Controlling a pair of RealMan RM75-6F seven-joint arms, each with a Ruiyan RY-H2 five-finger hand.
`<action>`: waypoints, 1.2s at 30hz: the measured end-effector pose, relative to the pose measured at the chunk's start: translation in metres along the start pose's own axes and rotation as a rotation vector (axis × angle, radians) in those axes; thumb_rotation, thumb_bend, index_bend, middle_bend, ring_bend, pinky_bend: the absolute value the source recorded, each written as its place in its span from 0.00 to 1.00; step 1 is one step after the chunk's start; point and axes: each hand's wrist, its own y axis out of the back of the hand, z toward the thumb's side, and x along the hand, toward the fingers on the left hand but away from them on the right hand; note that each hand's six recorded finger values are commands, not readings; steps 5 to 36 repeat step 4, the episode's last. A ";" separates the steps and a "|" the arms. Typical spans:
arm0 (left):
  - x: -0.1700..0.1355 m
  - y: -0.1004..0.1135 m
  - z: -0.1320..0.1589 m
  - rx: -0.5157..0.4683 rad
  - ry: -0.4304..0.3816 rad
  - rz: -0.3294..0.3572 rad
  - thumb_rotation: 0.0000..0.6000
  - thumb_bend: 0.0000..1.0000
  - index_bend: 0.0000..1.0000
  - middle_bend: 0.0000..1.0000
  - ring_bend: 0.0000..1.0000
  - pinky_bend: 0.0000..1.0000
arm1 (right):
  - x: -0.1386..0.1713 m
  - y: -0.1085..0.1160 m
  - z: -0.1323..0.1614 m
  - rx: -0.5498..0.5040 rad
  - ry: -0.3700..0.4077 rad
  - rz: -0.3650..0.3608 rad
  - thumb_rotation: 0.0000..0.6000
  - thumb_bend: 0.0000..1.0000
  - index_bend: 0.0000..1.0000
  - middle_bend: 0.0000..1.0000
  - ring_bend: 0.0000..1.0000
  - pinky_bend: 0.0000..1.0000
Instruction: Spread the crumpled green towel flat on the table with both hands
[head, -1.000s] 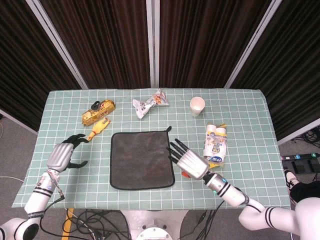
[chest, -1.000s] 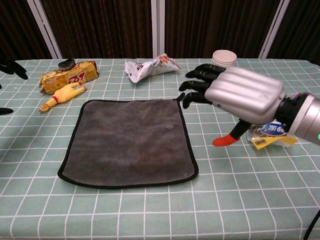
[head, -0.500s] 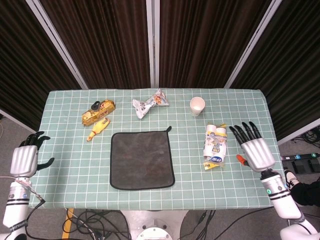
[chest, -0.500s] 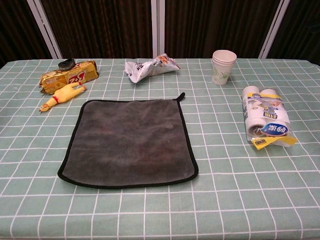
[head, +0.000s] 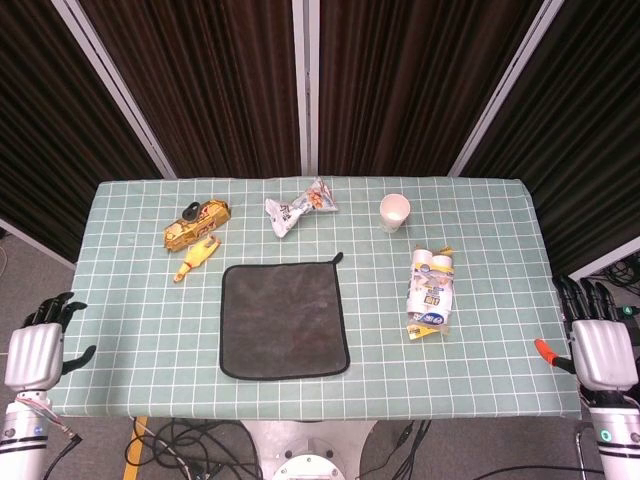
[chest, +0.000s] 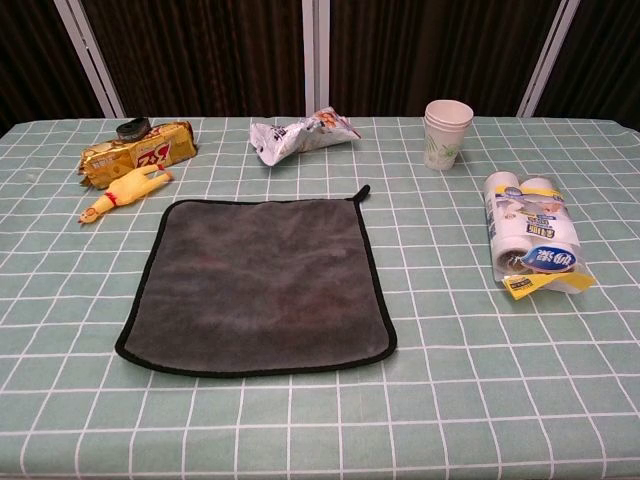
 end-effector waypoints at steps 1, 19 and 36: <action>-0.003 0.000 0.002 0.002 -0.003 -0.006 1.00 0.16 0.27 0.19 0.16 0.28 | 0.007 -0.001 -0.004 -0.008 -0.016 -0.001 0.90 0.09 0.00 0.01 0.00 0.00; -0.007 -0.001 0.006 0.012 -0.015 -0.019 1.00 0.16 0.27 0.19 0.16 0.28 | 0.016 -0.004 -0.009 -0.034 -0.039 0.008 0.91 0.08 0.00 0.01 0.00 0.00; -0.007 -0.001 0.006 0.012 -0.015 -0.019 1.00 0.16 0.27 0.19 0.16 0.28 | 0.016 -0.004 -0.009 -0.034 -0.039 0.008 0.91 0.08 0.00 0.01 0.00 0.00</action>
